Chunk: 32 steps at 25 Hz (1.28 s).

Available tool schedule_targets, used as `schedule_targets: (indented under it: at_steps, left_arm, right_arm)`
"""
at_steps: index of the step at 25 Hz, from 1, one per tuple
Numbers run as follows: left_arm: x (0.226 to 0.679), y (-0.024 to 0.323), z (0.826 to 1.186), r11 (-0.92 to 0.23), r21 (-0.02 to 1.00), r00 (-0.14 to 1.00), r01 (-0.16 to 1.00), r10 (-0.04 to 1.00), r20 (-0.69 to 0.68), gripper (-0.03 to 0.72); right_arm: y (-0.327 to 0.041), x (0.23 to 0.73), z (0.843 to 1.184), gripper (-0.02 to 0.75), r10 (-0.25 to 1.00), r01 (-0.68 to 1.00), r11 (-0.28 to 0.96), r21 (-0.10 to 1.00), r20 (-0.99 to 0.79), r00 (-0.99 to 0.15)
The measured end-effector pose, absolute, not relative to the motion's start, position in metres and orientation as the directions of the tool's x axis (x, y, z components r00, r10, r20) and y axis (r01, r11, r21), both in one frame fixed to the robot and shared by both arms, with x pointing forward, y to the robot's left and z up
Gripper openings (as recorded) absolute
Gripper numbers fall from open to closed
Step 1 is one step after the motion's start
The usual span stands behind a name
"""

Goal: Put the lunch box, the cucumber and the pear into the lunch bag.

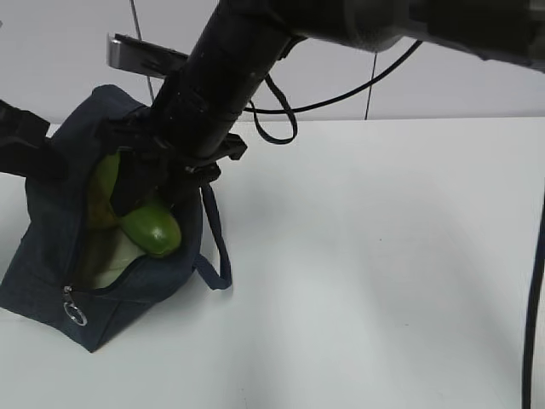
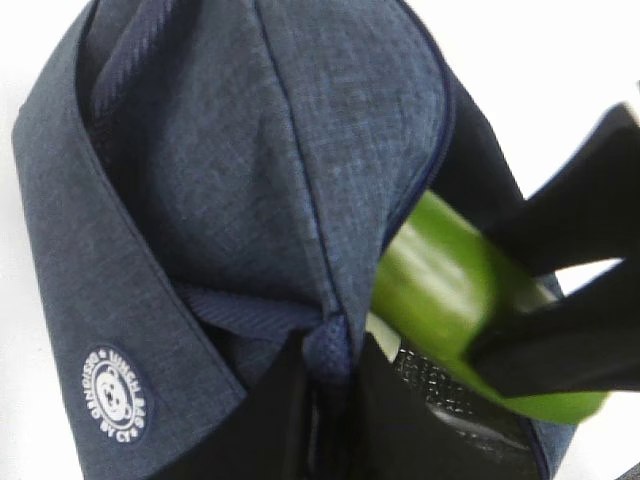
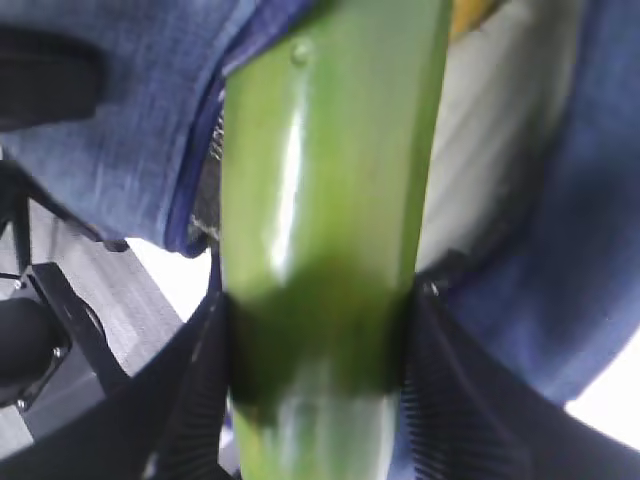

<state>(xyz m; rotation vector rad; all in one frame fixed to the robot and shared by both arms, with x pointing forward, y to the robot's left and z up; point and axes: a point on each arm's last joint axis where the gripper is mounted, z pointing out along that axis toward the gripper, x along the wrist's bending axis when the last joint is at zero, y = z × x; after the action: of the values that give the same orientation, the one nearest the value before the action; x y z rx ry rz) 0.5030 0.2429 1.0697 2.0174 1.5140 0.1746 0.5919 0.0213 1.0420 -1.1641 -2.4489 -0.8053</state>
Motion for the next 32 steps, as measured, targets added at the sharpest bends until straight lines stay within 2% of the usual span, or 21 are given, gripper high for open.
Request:
schedule_targets:
  at_steps: [9,13,16,24,28,32]
  left_arm:
    - [0.504,0.242,1.07,-0.161,0.544,0.343,0.823,0.905,-0.251,0.017]
    - [0.504,0.242,1.07,-0.162,0.543,0.344,0.824,0.905,-0.252,0.017]
    - [0.503,0.242,1.07,-0.163,0.538,0.345,0.827,0.902,-0.258,0.017]
    - [0.503,0.241,1.07,-0.162,0.536,0.346,0.828,0.901,-0.262,0.017]
    - [0.503,0.241,1.07,-0.162,0.536,0.346,0.828,0.901,-0.262,0.017]
    - [0.503,0.241,1.07,-0.162,0.536,0.346,0.828,0.901,-0.262,0.017]
  right_arm:
    - [0.041,0.6,1.034,0.352,0.573,0.716,0.476,0.512,0.437,-0.693]
    - [0.044,0.599,1.034,0.448,0.551,0.68,0.498,0.538,0.41,-0.727]
    - [0.045,0.598,1.034,0.494,0.543,0.665,0.508,0.547,0.397,-0.74]
    - [0.033,0.598,1.028,0.496,0.562,0.616,0.618,0.488,0.273,-0.781]
    - [0.025,0.595,1.046,0.495,0.574,0.59,0.63,0.505,0.209,-0.792]
    - [0.012,0.593,1.066,0.495,0.655,0.629,0.603,0.491,0.145,-0.741]
